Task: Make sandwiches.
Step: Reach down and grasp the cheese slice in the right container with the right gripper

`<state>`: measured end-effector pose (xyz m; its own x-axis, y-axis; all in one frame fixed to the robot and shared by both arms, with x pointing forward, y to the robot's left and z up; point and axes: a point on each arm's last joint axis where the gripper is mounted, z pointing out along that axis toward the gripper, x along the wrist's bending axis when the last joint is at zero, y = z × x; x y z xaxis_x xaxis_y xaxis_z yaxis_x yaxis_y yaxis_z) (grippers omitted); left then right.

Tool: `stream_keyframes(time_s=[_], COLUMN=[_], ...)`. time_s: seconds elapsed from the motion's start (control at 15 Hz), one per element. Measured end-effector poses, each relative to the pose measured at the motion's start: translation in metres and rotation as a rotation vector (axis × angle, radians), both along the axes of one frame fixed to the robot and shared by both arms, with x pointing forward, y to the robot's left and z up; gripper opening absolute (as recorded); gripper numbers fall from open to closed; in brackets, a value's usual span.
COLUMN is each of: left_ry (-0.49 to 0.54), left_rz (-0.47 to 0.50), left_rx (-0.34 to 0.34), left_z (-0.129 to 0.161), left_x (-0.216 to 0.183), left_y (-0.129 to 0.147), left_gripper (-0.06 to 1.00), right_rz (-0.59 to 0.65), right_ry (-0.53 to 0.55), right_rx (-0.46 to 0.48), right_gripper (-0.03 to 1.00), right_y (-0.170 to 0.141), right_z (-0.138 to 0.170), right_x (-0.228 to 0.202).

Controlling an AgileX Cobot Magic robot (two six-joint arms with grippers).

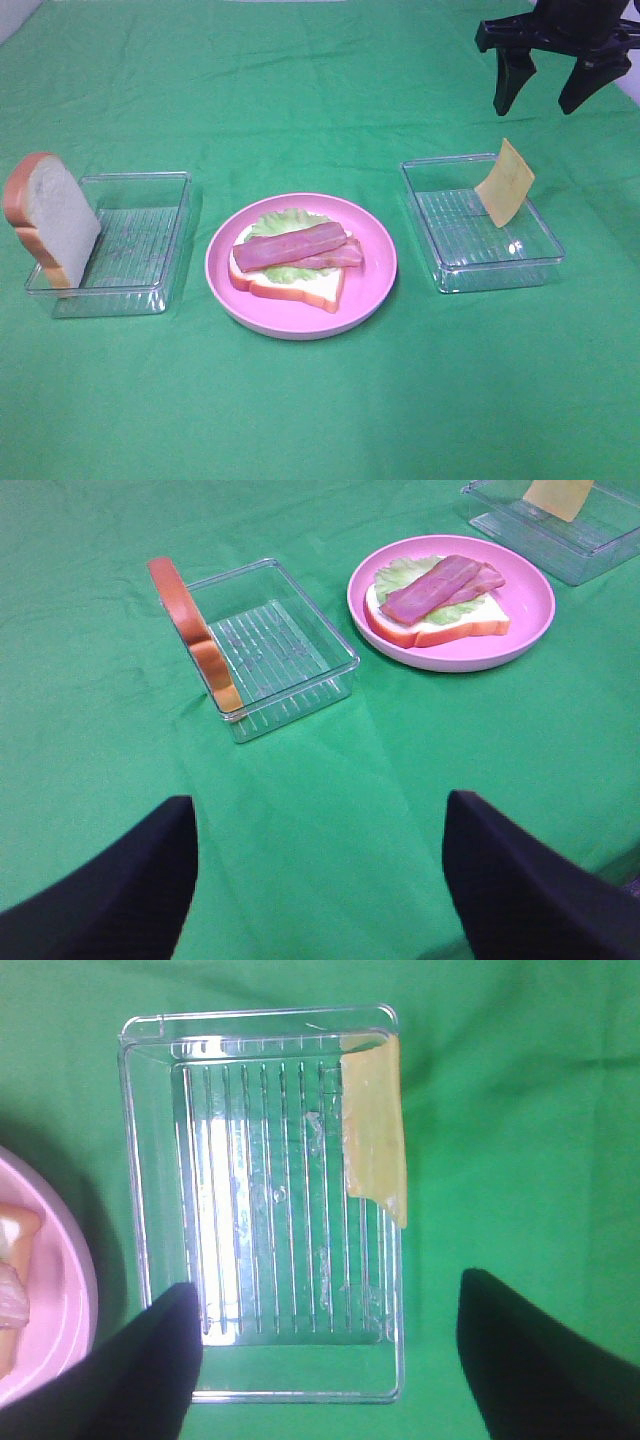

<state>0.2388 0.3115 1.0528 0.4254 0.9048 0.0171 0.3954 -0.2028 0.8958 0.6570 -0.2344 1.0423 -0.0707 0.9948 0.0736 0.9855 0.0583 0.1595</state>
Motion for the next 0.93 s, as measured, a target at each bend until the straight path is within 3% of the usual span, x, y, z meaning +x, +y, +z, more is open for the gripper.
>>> stream_keyframes(time_s=[0.47, 0.93], left_ry=[0.000, 0.000], left_rz=[0.000, 0.000], left_rx=[0.000, 0.000], left_z=[0.000, 0.000], left_x=[0.000, 0.000], left_y=[0.000, 0.000], left_gripper=[0.66, 0.66], right_rz=[0.036, 0.019], right_ry=[0.088, 0.047], right_rx=[-0.006, -0.048], right_gripper=[0.68, 0.68], right_y=[-0.001, -0.004], right_z=[-0.067, -0.080], right_x=[0.023, 0.032])
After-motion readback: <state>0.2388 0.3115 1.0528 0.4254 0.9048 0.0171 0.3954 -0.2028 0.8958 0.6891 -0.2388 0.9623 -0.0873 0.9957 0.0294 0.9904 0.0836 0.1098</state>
